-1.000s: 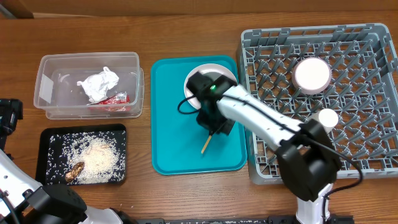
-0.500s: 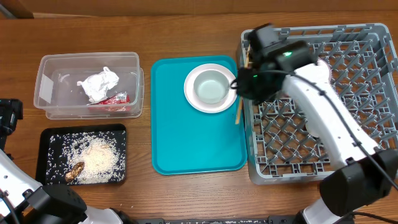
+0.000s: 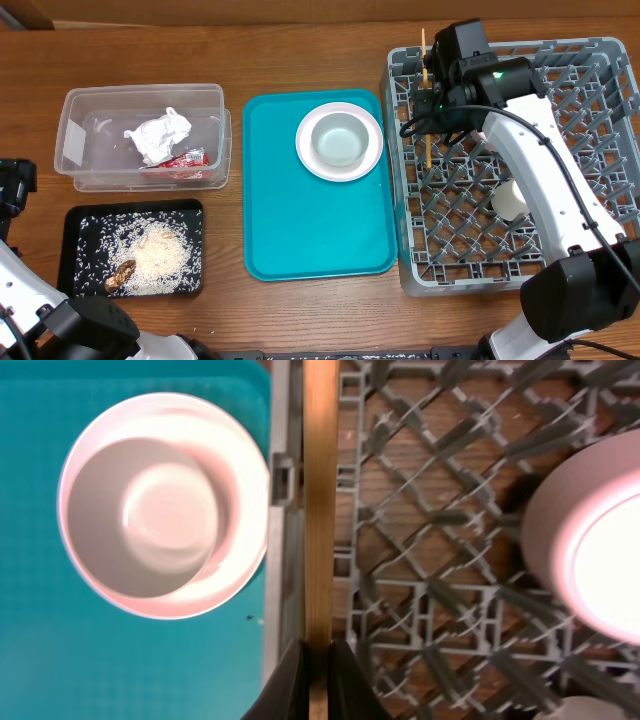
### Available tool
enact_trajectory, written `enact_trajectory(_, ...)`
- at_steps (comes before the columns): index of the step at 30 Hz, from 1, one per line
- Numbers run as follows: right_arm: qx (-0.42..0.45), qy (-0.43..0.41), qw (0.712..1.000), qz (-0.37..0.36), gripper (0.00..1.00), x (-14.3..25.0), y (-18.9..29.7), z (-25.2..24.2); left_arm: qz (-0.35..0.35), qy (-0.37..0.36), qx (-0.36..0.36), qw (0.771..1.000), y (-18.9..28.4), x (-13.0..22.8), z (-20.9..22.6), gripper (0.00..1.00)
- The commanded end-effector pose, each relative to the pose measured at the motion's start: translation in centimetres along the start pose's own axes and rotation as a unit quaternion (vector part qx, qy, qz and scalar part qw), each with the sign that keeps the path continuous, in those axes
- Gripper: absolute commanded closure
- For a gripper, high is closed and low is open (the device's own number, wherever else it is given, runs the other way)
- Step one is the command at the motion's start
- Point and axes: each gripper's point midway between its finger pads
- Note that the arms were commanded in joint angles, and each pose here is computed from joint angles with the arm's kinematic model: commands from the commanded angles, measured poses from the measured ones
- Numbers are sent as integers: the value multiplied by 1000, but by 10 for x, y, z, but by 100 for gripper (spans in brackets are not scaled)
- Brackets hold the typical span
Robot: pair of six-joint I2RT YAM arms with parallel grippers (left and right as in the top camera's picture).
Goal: Sort waste into correct bins and load items into the dishwasher
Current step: 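Carry the chopstick into the back of the dish rack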
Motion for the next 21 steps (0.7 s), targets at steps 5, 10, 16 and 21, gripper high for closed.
enact_trajectory(5, 15, 6, 1000, 12, 65, 0, -12, -9, -10, 13, 7, 1000, 6, -3, 0, 0)
enact_trajectory(10, -25, 6, 1000, 8, 34, -1, -12, 5, -10, 13, 7, 1000, 6, -3, 0, 0)
enact_trajectory(16, -61, -23, 998, 8, 20, -1, -11, 18, -10, 13, 7, 1000, 6, -3, 0, 0)
enact_trajectory(21, -114, -58, 992, 13, 15, -1, -8, 37, -10, 13, 7, 1000, 6, -3, 0, 0)
Point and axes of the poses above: each gripper's point midway between its finger pads, its own y axis back along the fingers, its own z axis along the line the jaws close on, x = y × z, and after that the axes turned 15 degrees about y, right-handed
